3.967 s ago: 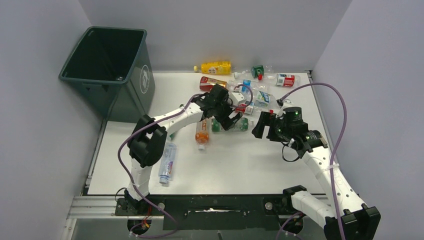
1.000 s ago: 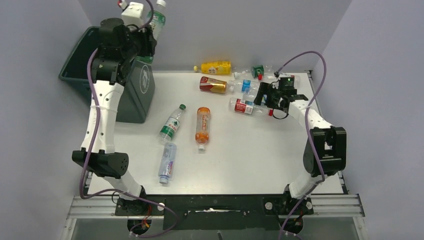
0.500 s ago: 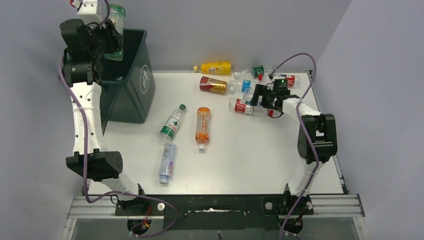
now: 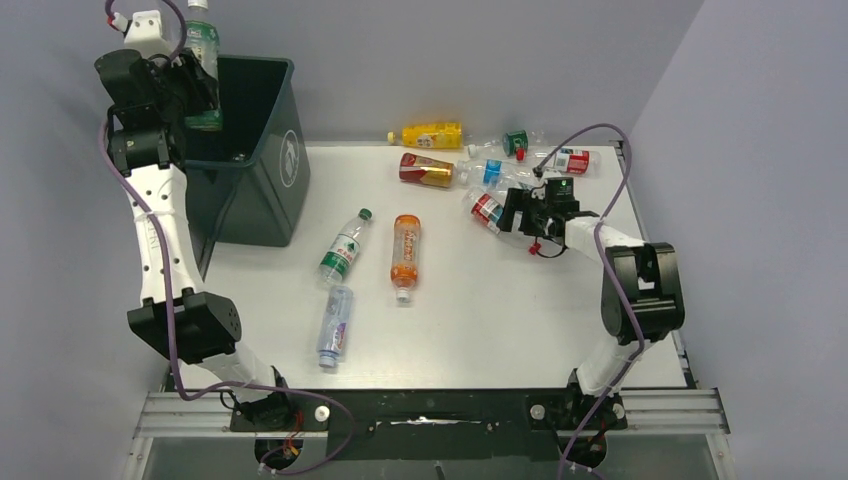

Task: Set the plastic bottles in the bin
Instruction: Adjust the plastic bottle at the center of the board.

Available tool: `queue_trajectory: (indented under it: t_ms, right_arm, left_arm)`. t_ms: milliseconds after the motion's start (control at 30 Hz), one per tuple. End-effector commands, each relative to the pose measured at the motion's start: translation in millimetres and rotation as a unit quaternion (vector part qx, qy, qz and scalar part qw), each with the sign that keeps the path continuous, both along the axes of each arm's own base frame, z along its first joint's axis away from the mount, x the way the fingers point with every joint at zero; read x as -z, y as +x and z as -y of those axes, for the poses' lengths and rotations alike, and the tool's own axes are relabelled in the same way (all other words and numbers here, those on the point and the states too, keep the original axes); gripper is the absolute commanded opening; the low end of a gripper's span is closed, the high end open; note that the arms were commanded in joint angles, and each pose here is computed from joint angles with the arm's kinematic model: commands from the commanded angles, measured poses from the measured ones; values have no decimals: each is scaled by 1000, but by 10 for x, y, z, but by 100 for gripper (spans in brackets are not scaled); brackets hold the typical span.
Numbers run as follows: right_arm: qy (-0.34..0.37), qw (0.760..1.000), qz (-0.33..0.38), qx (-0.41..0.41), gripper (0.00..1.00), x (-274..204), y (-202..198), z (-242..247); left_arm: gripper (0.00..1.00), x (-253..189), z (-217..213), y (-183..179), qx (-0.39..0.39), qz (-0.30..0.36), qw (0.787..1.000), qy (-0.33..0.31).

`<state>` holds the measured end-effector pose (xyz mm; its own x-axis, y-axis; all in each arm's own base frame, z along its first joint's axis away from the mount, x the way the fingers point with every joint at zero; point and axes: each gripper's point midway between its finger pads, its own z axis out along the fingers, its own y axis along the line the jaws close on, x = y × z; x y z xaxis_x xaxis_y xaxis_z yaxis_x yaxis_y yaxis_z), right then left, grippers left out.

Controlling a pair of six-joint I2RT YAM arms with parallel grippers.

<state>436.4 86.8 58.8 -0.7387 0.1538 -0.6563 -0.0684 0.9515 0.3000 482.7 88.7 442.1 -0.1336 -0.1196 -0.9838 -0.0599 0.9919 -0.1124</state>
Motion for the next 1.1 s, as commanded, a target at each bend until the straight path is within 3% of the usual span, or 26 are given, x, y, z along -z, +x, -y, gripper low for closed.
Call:
queue_trajectory:
  t_ms: [0, 433, 600, 867, 1067]
  right_arm:
    - [-5, 999, 50, -9, 98, -280, -94, -95]
    - [-56, 998, 28, -27, 98, -135, -377, -331]
    - [-75, 997, 14, -28, 99, -73, -391, -345]
    - [-83, 996, -4, -34, 98, 42, -498, -366]
    - [-82, 996, -14, -38, 85, 124, -630, -389]
  left_arm:
    - [40, -312, -8, 96, 14, 56, 998, -4]
    - [58, 115, -22, 251, 14, 15, 999, -39]
    - [80, 137, -2, 210, 13, 13, 999, -48]
    - [83, 55, 83, 67, 13, 9, 997, -77]
    - [84, -156, 351, -185, 32, 23, 994, -97]
